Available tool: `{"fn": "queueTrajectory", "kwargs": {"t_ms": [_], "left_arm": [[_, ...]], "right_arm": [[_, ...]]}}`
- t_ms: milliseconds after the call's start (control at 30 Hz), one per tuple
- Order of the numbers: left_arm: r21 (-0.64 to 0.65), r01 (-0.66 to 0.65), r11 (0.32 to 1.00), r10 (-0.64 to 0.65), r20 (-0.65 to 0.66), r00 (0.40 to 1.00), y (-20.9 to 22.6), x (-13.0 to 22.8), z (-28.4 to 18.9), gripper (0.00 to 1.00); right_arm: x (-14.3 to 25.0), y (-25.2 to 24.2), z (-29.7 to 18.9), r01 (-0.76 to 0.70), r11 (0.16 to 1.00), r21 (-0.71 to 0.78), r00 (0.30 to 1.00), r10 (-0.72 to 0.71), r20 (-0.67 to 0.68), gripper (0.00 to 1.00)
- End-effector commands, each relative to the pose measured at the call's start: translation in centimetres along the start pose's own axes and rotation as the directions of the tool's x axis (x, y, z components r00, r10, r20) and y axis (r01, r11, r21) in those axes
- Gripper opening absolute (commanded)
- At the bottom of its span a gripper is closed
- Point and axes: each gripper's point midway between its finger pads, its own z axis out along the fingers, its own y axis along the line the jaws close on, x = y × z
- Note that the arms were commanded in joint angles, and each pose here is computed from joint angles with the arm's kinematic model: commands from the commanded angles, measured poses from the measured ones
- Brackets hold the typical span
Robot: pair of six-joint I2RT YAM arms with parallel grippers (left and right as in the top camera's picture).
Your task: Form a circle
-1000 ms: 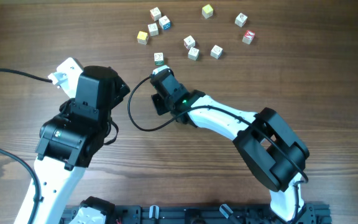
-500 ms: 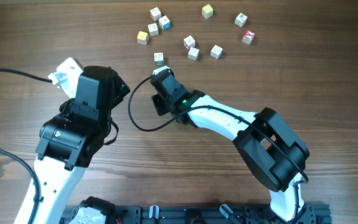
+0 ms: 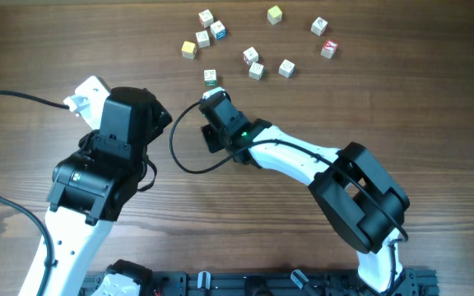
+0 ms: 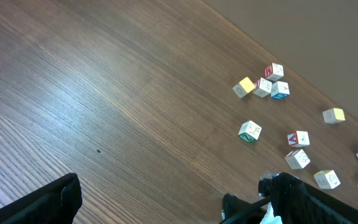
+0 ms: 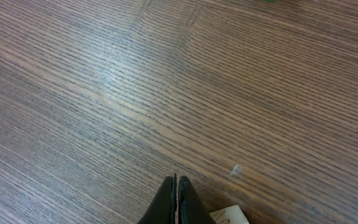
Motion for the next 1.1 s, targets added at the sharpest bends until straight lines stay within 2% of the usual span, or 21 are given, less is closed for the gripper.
{"fn": "queueTrajectory", "kwargs": {"t_ms": [0,800,1000,1067], "left_arm": [[-0.011,-0.006,1.000,0.006,0.020,1.000,0.1,-0.6,0.0,1.00],[-0.011,-0.006,1.000,0.006,0.020,1.000,0.1,-0.6,0.0,1.00],[-0.011,-0.006,1.000,0.006,0.020,1.000,0.1,-0.6,0.0,1.00],[-0.012,-0.006,1.000,0.006,0.020,1.000,0.1,-0.6,0.0,1.00]], "right_arm": [[-0.9,-0.4,0.0,-0.019,1.000,0.019,1.000,0.019,0.020,0.05],[-2.2,-0.1,-1.3,-0.022,1.000,0.006,0.998,0.022,0.058,0.04],[-5.2,0.5,-4.8,-0.029,0.999,-0.024,0.989,0.032,0.145,0.05],[-7.1,0.8,-7.3,-0.031,0.999,-0.043,0.979,0.039,0.202,0.09]]}}
